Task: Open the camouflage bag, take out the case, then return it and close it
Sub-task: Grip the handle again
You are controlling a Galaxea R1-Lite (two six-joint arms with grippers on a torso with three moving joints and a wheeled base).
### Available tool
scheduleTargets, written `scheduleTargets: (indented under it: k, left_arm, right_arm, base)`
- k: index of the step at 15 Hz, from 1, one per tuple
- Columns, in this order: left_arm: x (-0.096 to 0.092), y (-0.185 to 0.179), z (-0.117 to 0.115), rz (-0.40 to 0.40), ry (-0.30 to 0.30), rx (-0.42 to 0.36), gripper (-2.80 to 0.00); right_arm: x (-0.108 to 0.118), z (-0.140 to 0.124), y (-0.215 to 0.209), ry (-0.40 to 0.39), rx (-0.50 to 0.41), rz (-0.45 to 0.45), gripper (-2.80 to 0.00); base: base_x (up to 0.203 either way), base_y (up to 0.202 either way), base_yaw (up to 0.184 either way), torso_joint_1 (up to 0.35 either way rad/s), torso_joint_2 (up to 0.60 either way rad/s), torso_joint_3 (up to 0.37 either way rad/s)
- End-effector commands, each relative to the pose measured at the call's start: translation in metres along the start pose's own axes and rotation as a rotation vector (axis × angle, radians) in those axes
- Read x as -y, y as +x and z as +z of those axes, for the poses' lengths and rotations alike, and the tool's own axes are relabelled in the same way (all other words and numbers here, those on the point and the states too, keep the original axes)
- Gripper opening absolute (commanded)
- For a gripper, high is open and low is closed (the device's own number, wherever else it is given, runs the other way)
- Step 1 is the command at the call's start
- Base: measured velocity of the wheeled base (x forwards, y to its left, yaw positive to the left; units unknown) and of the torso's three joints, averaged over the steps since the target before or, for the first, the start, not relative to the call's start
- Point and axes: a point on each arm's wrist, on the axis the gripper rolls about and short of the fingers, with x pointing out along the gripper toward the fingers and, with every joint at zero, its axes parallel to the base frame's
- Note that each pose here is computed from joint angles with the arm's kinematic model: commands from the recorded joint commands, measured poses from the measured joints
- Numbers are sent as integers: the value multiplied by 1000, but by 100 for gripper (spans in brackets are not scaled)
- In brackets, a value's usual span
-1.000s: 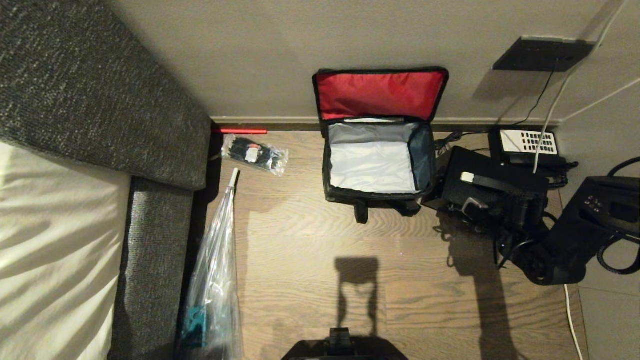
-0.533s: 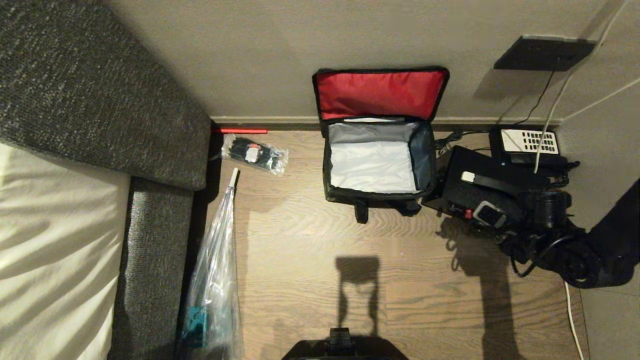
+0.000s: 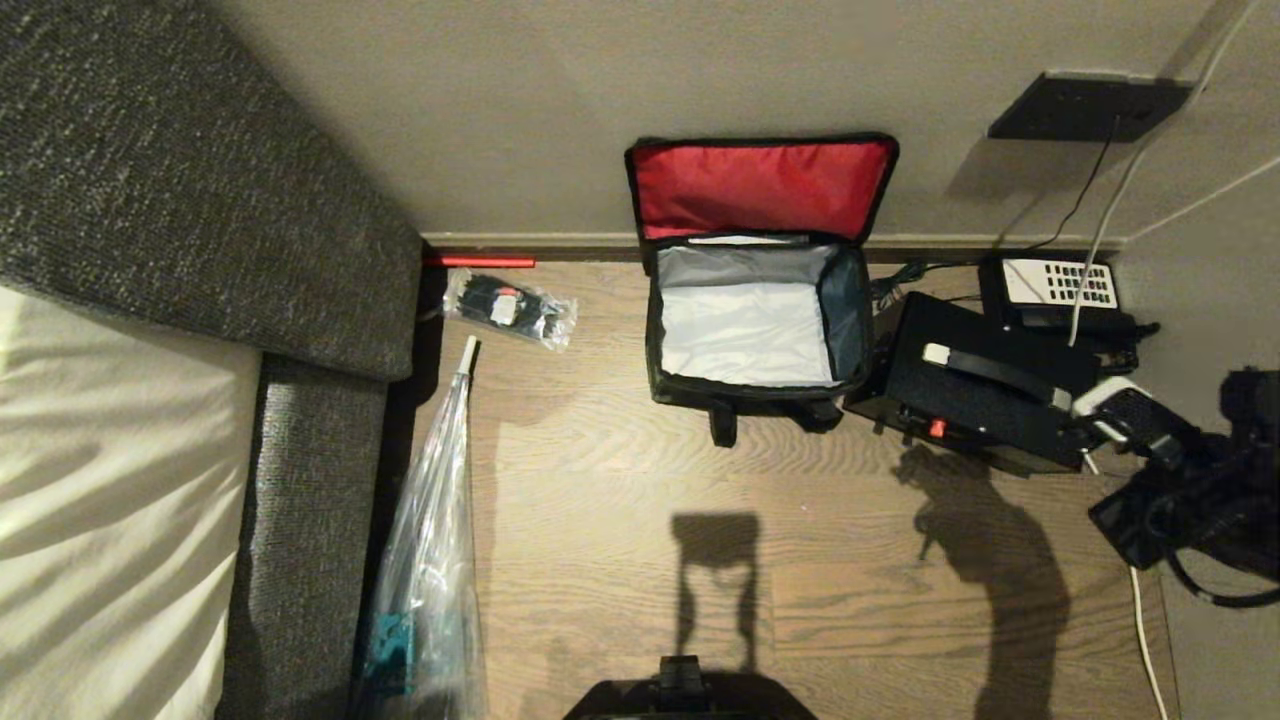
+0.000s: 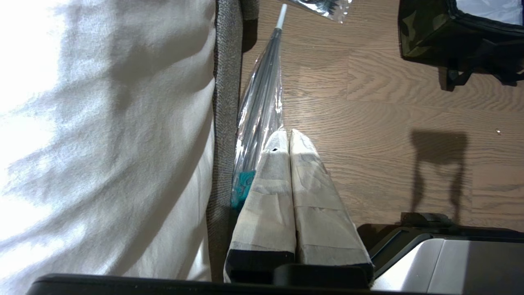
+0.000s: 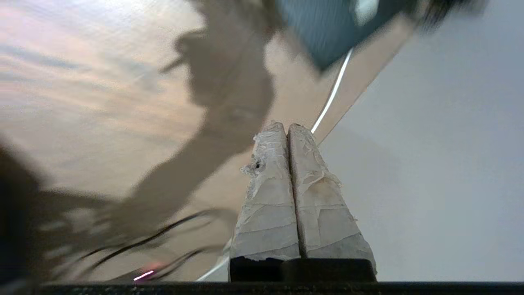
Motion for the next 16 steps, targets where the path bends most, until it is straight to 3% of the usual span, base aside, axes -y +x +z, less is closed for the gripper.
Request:
scheduleTargets:
  k: [1, 4, 7, 10, 16]
  left_arm:
    - [0, 0, 0, 1, -1, 0, -280]
    - [0, 0, 0, 1, -1, 1, -280]
    - [0, 0, 0, 1, -1, 0, -280]
    - [0, 0, 0, 1, -1, 1, -280]
    - [0, 0, 0, 1, -1, 1, -280]
  right_arm:
    - [9, -15, -64, 159, 70, -44, -280]
    - [2, -50, -125, 343, 118, -17, -280]
    - [-25, -100, -161, 484, 220, 74, -280]
    - [-58, -144, -165, 563, 360, 114, -280]
    - [-74, -167, -172, 597, 532, 93, -280]
  base:
    - [0, 0, 0, 0, 0, 0]
    - [0, 0, 0, 0, 0, 0]
    - [0, 0, 0, 0, 0, 0]
    - [0, 0, 0, 0, 0, 0]
    - [0, 0, 0, 0, 0, 0]
